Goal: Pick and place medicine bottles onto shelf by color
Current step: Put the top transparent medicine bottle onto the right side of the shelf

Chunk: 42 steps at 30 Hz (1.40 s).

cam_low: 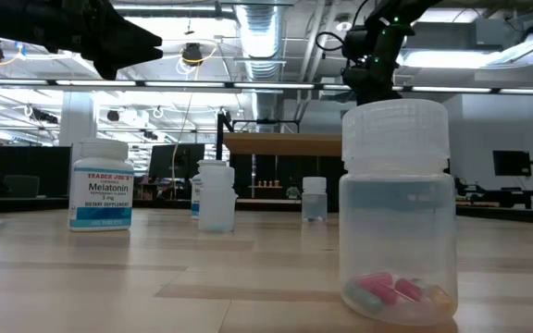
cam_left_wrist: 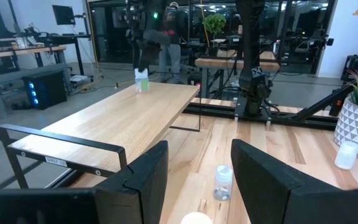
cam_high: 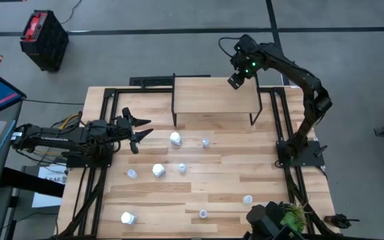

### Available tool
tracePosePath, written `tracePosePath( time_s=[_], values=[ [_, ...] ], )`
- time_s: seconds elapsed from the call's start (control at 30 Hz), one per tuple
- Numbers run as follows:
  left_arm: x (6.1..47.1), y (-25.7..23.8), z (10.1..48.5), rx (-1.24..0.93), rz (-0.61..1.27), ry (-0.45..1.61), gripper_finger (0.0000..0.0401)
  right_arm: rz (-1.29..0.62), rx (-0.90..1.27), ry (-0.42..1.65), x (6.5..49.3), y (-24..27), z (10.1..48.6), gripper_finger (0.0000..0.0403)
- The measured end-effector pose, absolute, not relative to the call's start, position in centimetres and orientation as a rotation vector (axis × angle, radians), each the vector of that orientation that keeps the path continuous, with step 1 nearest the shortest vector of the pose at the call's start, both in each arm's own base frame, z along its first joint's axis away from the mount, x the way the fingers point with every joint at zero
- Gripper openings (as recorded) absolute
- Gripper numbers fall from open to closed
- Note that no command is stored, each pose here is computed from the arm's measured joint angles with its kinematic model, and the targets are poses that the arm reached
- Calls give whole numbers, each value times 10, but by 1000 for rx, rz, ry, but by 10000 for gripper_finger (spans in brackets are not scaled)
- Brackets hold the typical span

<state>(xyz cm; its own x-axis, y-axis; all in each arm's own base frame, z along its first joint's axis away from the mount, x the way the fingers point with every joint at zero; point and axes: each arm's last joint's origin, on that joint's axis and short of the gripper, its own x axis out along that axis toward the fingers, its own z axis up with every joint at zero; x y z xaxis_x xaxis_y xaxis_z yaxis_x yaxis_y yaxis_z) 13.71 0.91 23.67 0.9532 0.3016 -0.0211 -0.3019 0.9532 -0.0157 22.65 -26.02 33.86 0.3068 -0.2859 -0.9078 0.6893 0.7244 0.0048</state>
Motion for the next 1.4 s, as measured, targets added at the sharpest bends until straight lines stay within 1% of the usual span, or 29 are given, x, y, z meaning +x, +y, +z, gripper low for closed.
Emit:
tracePosePath(
  time_s=[0.27, 0.33, 0.43, 0.6, 0.83, 1.0, 1.2, 1.3, 1.4],
  values=[
    [137, 9, 237, -19, 306, 18, 165, -699, 392, 944, 229, -253, 387, 223],
    [137, 9, 237, -19, 306, 18, 165, -660, 389, 923, 231, -246, 396, 223],
    [137, 9, 237, -18, 306, 19, 165, -528, 391, 885, 239, -226, 405, 223],
    [137, 9, 237, -19, 306, 19, 165, -268, 345, 924, 254, -182, 411, 219],
    [137, 9, 237, -18, 306, 19, 165, -60, 245, 1029, 263, -119, 417, 212],
    [137, 9, 237, -19, 306, 19, 165, 44, 189, 1066, 256, -85, 425, 205],
    [137, 9, 237, -18, 306, 19, 165, 100, 113, 1036, 247, -58, 435, 194],
    [137, 9, 237, -18, 306, 19, 165, 130, 97, 1038, 241, -47, 428, 188],
    [137, 9, 237, -18, 306, 19, 165, 137, 123, 1050, 233, -37, 411, 182]
  ],
)
